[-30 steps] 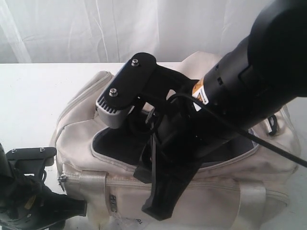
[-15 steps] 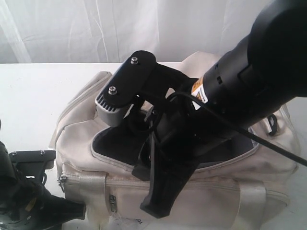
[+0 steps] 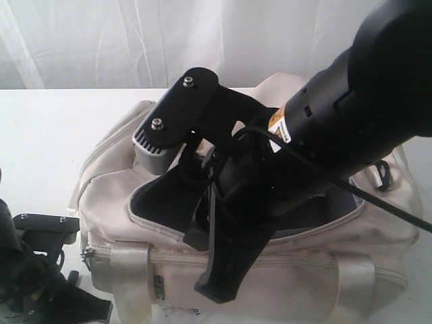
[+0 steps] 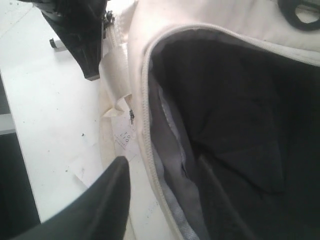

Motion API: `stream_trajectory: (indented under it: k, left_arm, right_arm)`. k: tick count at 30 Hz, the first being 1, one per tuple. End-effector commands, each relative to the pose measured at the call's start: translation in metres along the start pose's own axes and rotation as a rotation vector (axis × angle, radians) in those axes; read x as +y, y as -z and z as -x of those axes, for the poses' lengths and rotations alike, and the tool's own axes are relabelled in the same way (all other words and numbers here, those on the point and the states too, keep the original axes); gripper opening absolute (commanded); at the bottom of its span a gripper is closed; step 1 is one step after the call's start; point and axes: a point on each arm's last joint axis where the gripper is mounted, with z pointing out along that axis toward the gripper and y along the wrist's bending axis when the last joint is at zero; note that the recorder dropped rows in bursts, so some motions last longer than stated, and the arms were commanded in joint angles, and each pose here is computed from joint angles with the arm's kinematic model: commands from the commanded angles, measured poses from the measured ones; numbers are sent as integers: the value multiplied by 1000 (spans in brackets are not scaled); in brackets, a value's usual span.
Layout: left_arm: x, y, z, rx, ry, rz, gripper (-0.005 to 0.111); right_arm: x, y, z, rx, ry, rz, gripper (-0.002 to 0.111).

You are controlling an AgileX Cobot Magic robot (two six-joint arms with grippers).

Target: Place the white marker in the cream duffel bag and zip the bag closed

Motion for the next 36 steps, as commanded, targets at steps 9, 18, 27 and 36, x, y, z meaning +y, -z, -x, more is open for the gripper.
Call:
stream_trajectory:
  k: [9,18,27,36]
  left_arm:
    - [9,0,-6,59,-153,88,2]
    - [9,0,-5,52,-164,94,42]
    - [10,-3,-9,62,-152,80,45]
    - [11,-7,-14,68,-142,64,45]
  right_arm:
    - [0,3,1,-17,12,-7,41]
    - [0,3,1,-26,12,-11,41]
    - [0,3,1,-26,8,-11,41]
    - [-1,3,2,-36,8,-16,41]
